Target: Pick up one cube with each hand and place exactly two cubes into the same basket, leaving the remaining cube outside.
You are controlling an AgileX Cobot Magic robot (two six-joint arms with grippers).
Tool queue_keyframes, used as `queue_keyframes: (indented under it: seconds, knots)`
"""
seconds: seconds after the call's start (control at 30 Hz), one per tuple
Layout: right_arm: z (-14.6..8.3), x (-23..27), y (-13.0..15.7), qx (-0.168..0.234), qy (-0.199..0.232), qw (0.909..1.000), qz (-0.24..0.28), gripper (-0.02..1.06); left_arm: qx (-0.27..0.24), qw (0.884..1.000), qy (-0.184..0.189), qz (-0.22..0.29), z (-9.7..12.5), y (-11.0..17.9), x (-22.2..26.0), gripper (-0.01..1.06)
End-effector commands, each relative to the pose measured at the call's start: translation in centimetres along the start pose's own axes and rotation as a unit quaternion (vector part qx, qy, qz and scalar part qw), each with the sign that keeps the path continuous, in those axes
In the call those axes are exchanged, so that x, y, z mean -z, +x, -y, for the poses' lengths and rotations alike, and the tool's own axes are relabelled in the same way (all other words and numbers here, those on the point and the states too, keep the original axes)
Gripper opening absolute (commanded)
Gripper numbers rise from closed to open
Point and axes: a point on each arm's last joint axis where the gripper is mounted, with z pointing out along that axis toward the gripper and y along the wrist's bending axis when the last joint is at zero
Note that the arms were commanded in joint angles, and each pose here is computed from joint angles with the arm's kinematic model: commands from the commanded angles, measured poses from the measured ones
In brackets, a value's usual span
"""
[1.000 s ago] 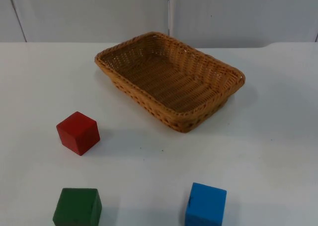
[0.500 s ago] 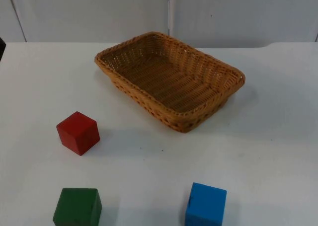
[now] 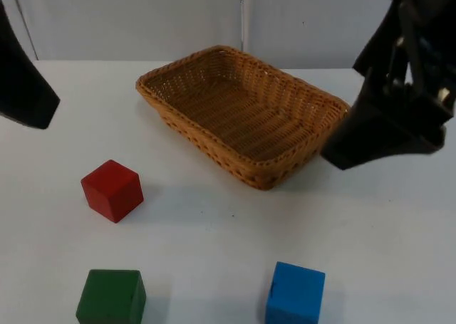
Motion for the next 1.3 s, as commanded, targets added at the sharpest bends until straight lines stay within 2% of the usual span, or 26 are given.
queue_keyframes:
  seconds: [0.0,0.17,0.3,0.43,0.83,0.97,1.07,1.27]
  knots:
    - [-0.3,-0.4,-0.3,0.006,-0.004,1.0000,-0.004,1.05,-0.006,1.000,-0.007,-0.011,0.4,-0.3,-0.6,1.05]
    - [-0.3,-1.3,-0.3,0.013,-0.007,0.9998,-0.014,1.05,-0.010,0.999,-0.022,-0.042,0.8,-0.7,-2.5,1.05]
    - [-0.1,-1.5,-0.1,0.022,-0.001,0.9995,-0.023,1.05,-0.014,0.998,-0.017,-0.053,1.4,-0.9,-4.0,1.05]
    - [0.0,-1.5,-0.2,0.025,0.003,0.9995,-0.021,1.05,-0.011,0.996,-0.038,-0.076,1.3,-0.3,-6.2,1.05]
    - [0.0,-1.9,-0.1,0.035,-0.002,0.9990,-0.029,1.05,0.025,0.997,-0.046,-0.061,0.6,1.1,-8.4,1.05]
    - [-0.4,-4.0,0.5,0.037,-0.032,0.9962,-0.073,1.05,0.031,0.996,-0.042,-0.067,0.6,1.1,-8.7,1.05]
    - [-0.8,-5.2,0.5,0.039,-0.044,0.9947,-0.085,1.05,0.034,0.996,-0.041,-0.070,0.6,1.0,-9.0,1.05]
    - [-2.2,-7.6,0.3,0.071,-0.058,0.9899,-0.108,1.05,0.039,0.995,-0.040,-0.086,0.5,1.1,-9.8,1.05]
